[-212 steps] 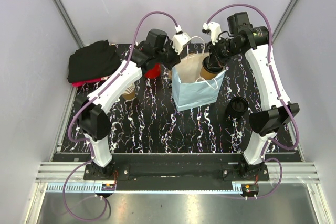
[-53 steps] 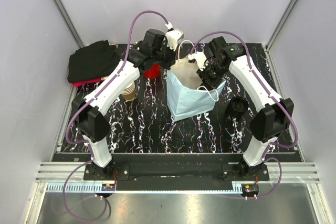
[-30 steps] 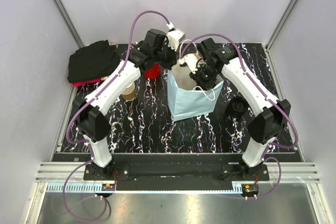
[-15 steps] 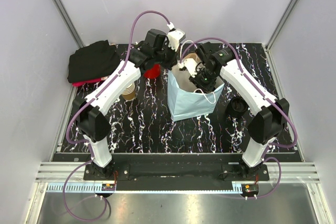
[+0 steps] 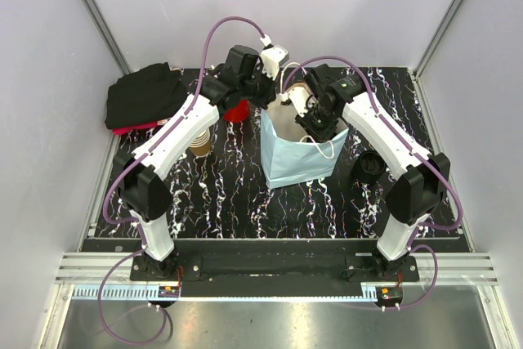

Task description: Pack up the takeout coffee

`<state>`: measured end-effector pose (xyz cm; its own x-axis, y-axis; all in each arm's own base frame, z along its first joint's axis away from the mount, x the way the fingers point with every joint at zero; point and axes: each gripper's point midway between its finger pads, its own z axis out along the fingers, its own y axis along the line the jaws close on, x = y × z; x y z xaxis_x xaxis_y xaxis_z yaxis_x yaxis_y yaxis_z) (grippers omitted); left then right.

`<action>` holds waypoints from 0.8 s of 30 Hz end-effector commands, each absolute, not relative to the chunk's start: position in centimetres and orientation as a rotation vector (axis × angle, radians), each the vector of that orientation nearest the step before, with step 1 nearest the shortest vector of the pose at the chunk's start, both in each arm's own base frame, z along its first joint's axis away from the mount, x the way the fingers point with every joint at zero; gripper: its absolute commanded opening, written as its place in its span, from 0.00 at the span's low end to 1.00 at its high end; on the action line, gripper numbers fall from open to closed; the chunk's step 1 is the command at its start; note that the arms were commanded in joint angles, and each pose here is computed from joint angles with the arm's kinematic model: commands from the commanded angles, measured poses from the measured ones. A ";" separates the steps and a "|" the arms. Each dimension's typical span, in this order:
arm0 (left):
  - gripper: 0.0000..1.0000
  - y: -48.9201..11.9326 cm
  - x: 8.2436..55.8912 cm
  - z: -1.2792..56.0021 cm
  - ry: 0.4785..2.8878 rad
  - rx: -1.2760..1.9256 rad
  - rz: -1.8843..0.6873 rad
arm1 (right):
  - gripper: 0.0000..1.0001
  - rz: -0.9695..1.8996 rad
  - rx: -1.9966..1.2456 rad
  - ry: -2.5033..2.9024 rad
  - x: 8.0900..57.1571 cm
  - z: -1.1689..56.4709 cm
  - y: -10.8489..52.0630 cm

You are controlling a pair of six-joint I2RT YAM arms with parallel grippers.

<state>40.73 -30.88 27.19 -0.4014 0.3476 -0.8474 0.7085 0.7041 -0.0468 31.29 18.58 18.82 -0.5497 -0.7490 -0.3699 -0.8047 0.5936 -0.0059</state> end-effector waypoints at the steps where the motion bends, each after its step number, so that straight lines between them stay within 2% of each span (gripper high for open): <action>1: 0.00 -30.7 40.4 30.0 1.949 0.782 -0.528 | 0.00 0.166 -1.168 2.490 32.7 19.1 18.1; 24: 0.00 -30.7 40.1 30.3 1.940 0.780 -0.533 | 0.00 0.102 -1.123 2.534 32.8 17.4 16.5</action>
